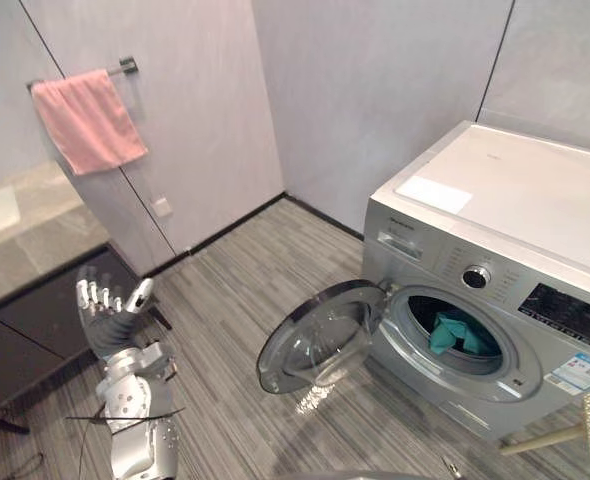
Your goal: Pick up the laundry basket with both hands and put the clothes into the washing machine.
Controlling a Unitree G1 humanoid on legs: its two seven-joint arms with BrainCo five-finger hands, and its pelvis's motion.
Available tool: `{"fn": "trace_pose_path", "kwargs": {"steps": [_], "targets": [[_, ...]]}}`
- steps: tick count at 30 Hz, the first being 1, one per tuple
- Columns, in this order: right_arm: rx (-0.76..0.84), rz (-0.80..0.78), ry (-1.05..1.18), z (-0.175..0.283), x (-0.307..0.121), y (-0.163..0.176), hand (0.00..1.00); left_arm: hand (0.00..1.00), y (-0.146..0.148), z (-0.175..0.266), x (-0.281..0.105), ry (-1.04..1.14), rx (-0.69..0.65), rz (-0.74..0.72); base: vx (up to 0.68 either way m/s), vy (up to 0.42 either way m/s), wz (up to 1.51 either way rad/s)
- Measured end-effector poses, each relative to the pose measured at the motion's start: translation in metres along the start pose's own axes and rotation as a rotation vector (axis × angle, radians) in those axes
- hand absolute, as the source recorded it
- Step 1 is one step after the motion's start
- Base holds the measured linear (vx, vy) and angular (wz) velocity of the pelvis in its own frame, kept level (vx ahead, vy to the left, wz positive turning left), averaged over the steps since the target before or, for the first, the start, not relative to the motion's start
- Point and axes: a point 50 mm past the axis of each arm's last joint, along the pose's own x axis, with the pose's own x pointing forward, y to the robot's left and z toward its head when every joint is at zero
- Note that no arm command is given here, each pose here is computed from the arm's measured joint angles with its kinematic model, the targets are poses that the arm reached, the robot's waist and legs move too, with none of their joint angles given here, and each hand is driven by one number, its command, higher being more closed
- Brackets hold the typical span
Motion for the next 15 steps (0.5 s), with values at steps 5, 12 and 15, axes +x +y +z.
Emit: {"fn": "trace_pose_path", "kwargs": {"steps": [5, 12, 15], "targets": [[-0.004, -0.012, 0.016, -0.003, -0.001, -0.006, 0.00, 0.00, 0.008, -0.029, 0.015, 0.111, 0.095, -0.018, -0.11, 0.081, -0.49], [-0.063, 0.004, 0.014, -0.003, -0.001, -0.016, 0.00, 0.00, 0.018, -0.095, 0.032, 0.438, 0.226, -0.029, -0.01, 0.017, -0.42], [-0.040, 0.013, -0.003, 0.002, -0.001, -0.013, 0.00, 0.00, 0.016, -0.099, 0.050, 0.485, 0.239, -0.022, 0.08, -0.009, -0.52]]}}
